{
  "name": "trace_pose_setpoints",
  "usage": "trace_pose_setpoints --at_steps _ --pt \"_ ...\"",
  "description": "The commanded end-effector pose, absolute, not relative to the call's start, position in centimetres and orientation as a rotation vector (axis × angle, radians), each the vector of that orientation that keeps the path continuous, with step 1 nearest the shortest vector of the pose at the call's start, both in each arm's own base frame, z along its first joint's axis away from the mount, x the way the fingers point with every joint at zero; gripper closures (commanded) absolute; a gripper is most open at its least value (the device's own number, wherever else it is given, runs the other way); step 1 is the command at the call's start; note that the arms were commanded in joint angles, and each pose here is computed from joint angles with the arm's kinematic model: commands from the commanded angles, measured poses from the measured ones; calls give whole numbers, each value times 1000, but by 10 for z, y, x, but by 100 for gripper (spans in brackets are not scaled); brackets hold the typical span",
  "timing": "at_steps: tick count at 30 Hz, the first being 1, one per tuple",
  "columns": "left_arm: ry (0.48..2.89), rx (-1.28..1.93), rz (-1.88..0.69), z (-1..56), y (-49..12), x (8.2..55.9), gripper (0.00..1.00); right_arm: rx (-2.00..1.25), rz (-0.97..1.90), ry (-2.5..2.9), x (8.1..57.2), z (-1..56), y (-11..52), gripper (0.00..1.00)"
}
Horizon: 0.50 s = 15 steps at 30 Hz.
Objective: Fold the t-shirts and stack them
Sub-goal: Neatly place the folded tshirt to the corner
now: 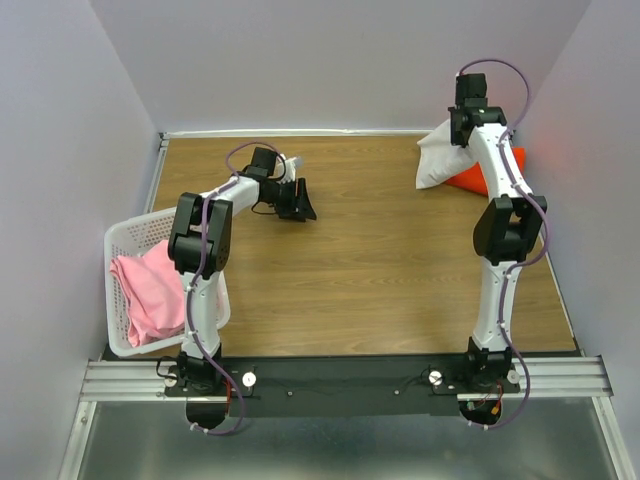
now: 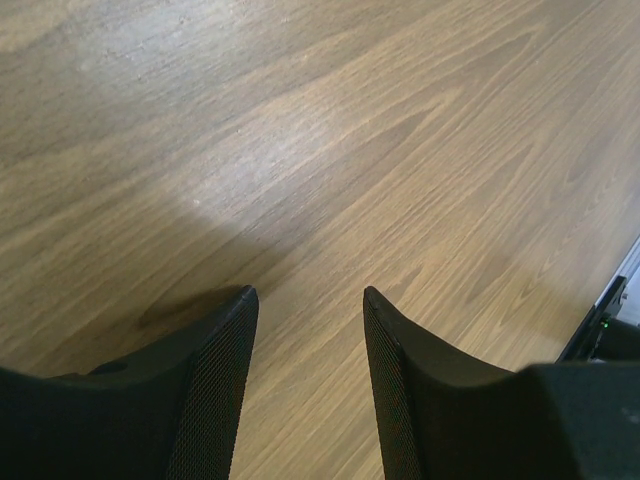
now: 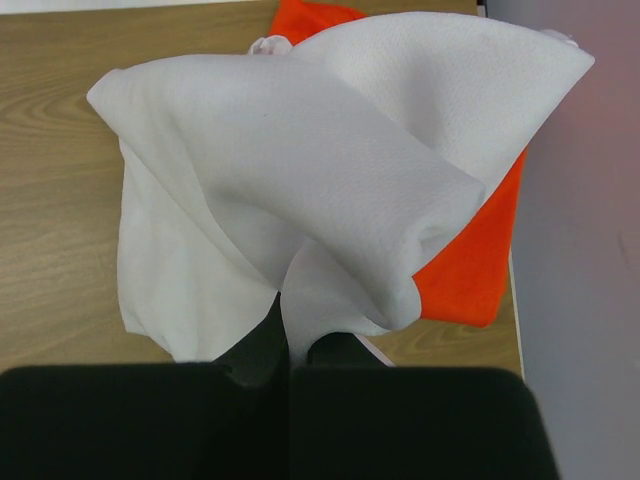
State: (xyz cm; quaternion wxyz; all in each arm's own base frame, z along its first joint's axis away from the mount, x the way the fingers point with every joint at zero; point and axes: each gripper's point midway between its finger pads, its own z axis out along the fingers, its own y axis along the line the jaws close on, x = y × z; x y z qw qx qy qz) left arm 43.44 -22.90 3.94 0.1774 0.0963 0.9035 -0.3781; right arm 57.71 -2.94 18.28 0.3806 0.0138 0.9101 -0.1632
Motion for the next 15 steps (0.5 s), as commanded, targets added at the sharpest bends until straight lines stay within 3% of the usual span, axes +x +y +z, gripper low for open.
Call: trace_pose_setpoints --at_steps 1,15 --pt "2733 208 -962 -2 -207 403 44 83 -427 2273 590 196 -42 100" --pt "2751 196 -968 -7 -206 397 44 142 -318 2175 600 234 -48 100"
